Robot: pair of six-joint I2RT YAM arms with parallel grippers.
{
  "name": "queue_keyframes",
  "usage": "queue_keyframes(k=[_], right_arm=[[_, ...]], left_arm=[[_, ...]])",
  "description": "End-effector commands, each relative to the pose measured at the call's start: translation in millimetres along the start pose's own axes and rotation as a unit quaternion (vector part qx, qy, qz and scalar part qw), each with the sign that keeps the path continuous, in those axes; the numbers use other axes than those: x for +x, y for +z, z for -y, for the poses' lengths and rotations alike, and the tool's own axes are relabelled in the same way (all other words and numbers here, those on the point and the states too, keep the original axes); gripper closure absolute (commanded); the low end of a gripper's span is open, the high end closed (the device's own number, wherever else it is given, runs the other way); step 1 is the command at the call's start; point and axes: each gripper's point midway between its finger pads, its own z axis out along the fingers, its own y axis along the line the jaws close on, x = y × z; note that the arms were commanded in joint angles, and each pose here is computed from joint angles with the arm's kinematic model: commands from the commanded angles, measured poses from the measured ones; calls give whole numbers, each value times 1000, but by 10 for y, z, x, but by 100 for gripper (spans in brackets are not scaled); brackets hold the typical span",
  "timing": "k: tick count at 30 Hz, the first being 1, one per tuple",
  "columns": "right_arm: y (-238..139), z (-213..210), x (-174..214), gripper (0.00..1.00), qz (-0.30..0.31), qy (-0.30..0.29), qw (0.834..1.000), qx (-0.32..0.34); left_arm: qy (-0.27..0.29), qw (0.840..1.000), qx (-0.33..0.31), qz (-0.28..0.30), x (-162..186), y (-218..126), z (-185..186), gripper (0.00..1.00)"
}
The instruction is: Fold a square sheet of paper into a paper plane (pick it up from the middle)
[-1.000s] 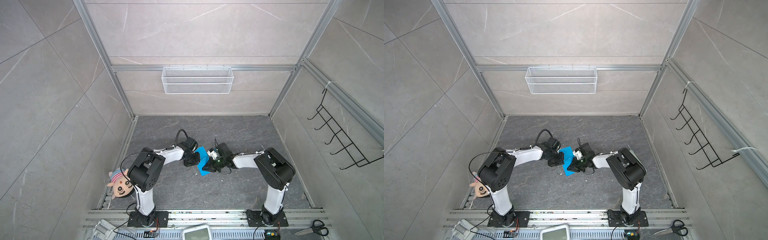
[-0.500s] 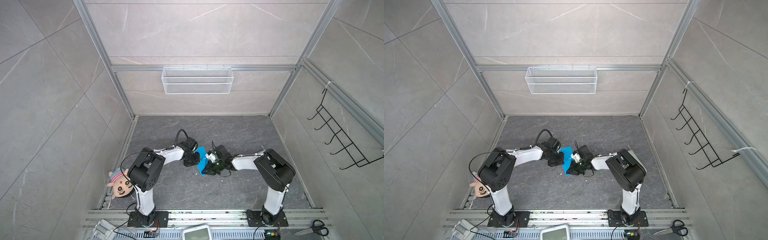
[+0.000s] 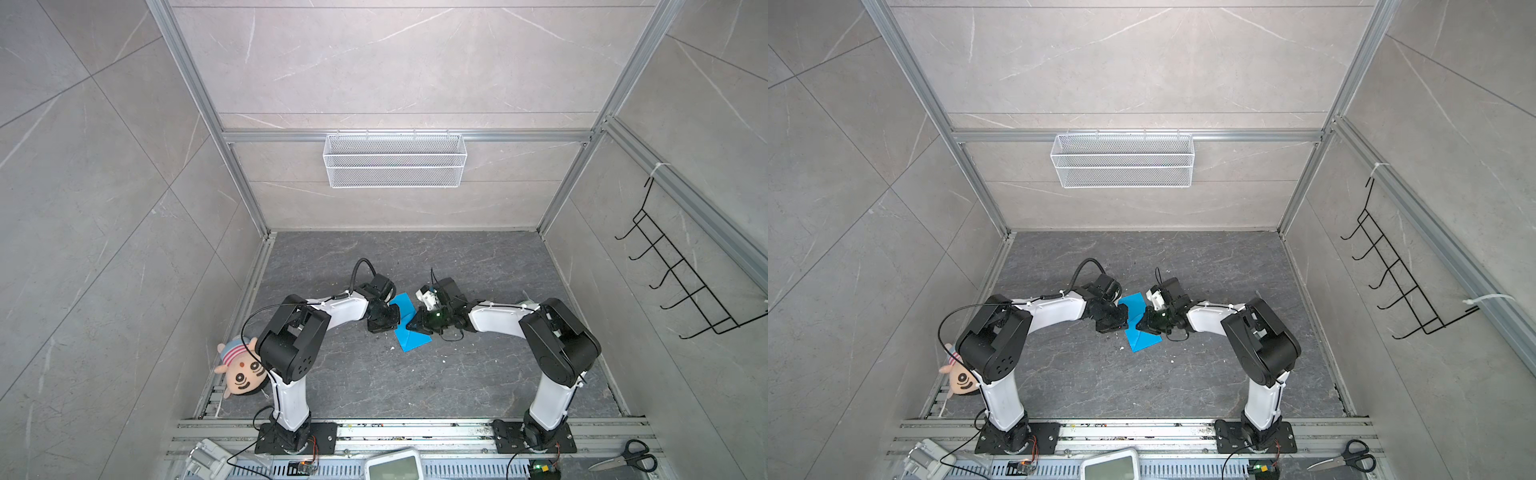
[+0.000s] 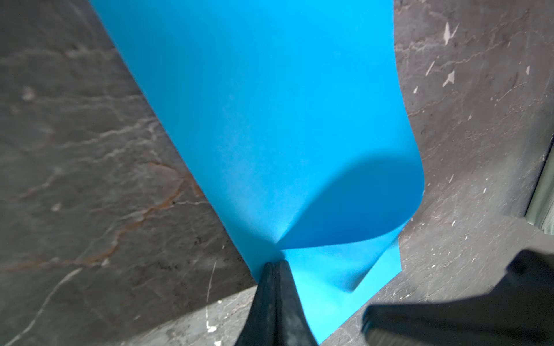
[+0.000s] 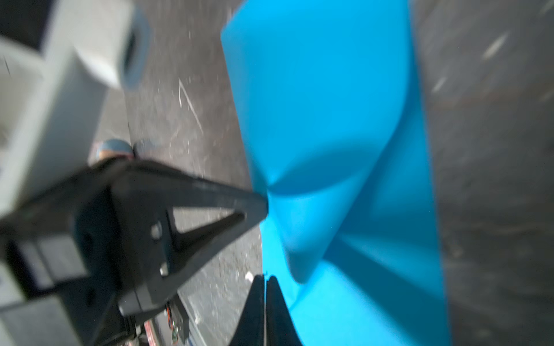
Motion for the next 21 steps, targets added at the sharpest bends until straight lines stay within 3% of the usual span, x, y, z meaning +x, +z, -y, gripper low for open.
queue_keyframes(k=[1,21], right_arm=[[96,53,-98,91,3,-6,1000,12],[137,478,-8,92,1,35,997,67]], left_arm=[[4,999,-34,-13,57,92,-153,100],[13,1000,-26,-7,11,53,-87,100]])
